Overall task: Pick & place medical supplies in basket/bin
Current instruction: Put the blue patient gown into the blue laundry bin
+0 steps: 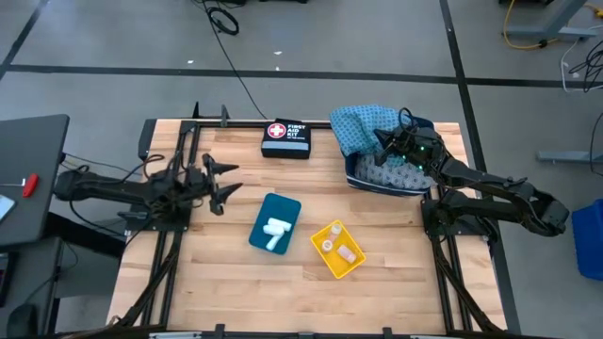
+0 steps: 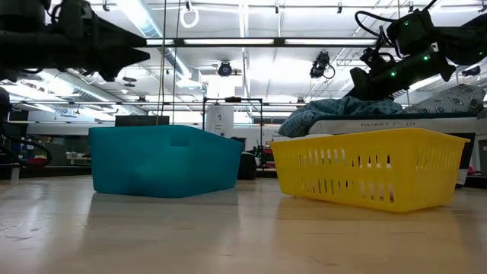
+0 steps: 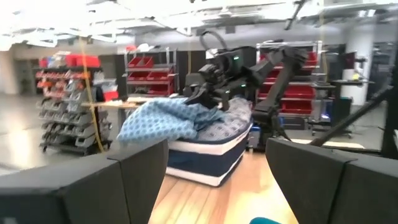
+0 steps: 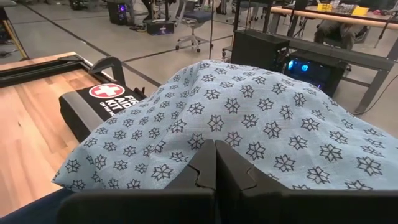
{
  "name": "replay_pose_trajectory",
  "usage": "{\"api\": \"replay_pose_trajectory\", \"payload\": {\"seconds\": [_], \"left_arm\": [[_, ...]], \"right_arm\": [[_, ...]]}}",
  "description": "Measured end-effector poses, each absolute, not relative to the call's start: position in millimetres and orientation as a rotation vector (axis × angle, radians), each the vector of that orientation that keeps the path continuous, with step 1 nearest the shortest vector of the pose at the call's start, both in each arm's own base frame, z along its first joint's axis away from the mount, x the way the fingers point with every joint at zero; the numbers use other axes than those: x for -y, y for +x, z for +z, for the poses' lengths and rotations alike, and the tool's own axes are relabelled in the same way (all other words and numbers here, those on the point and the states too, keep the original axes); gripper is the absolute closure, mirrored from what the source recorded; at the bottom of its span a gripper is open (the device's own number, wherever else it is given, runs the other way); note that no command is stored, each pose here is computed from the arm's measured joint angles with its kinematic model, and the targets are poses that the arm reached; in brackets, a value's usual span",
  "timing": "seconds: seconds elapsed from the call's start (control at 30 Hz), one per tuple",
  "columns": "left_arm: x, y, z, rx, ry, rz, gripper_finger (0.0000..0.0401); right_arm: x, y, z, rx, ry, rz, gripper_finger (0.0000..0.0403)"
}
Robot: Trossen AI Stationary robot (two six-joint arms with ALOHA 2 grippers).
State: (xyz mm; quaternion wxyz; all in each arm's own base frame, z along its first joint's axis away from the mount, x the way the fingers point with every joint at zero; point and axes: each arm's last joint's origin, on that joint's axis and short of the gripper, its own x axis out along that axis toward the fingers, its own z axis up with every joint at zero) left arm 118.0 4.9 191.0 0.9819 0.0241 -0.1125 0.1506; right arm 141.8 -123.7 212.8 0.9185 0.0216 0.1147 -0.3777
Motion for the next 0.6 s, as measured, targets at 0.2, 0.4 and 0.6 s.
{"api": "replay_pose_trajectory", "payload": {"seconds": [0.2,0.4,0.6], "left_arm": [[2.7,107.7,193.3,0.24,0.11,0.249,0.013],[4.2,90.4,202.0,0.188,0.122,0.238,0.013],[4.7,85.4,211.5,0.183,0.105,0.237,0.0129]], "right_arm": [[123.7,141.8,212.8,-0.23,0.059,-0.778,0.0403],[123.7,141.9,213.0,-0.228,0.059,-0.778,0.0403],[124.0,142.4,216.1,-0.195,0.049,-0.774,0.0403]]}}
